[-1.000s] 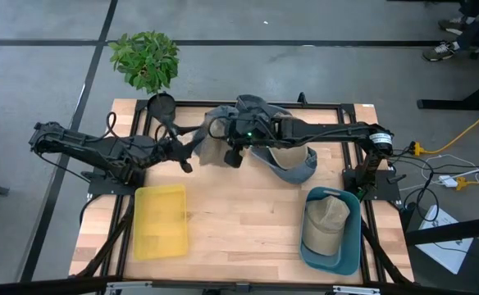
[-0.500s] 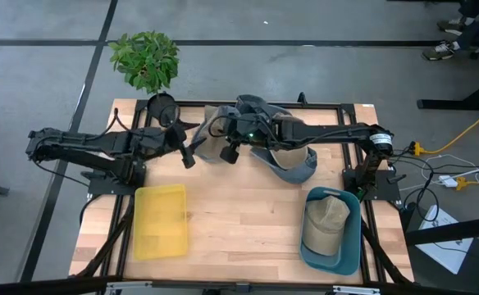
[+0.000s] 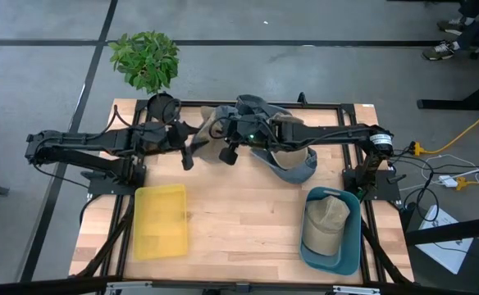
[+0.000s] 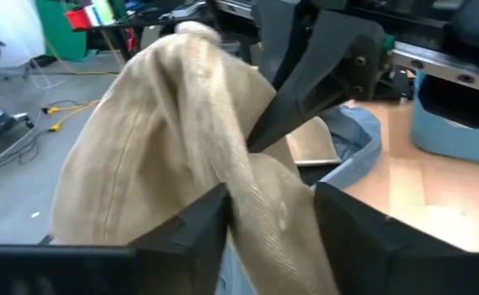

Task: Pick & Place hat
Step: Put the left brown cap into the blue bin

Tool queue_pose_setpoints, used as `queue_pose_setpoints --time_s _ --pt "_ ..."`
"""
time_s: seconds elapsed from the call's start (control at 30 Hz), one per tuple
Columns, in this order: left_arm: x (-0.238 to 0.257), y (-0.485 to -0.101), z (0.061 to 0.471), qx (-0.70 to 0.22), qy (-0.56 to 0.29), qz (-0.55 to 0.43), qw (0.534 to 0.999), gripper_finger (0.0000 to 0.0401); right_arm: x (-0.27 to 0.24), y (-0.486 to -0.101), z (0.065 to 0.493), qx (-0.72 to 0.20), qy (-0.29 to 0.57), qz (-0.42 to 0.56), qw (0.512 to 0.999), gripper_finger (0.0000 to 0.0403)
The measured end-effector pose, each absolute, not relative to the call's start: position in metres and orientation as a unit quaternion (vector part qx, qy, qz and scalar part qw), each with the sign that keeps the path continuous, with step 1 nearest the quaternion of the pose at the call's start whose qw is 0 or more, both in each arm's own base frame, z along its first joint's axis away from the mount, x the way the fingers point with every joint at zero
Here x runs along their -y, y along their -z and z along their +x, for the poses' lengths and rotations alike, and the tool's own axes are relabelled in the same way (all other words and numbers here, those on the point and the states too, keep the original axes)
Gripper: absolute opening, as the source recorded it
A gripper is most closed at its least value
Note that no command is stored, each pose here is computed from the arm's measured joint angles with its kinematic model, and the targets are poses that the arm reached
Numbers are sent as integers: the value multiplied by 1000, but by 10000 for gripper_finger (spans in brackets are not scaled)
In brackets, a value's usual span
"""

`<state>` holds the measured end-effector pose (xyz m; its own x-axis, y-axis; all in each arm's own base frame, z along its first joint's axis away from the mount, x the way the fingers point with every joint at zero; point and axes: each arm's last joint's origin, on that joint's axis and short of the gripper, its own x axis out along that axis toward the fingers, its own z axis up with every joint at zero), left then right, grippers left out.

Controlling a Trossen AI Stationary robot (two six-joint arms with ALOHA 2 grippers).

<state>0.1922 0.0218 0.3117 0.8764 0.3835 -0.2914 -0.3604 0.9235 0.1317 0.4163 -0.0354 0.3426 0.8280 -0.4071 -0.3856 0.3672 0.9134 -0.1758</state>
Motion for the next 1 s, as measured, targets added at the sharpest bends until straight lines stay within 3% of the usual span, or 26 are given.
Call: queue_pose_setpoints --time_s 0.27,0.5,0.63,1.0 --pt "-21 -312 192 -165 -173 71 968 12 33 -342 417 -215 161 -40 962 12" --pt "-18 -313 188 -167 -115 80 976 5 29 -341 418 -220 90 -26 971 64" --pt "-15 -315 178 -169 -97 70 978 4 27 -339 417 -229 54 -13 972 120" --pt "-4 -320 162 -159 -69 61 983 3 27 -340 418 -218 56 14 974 283"
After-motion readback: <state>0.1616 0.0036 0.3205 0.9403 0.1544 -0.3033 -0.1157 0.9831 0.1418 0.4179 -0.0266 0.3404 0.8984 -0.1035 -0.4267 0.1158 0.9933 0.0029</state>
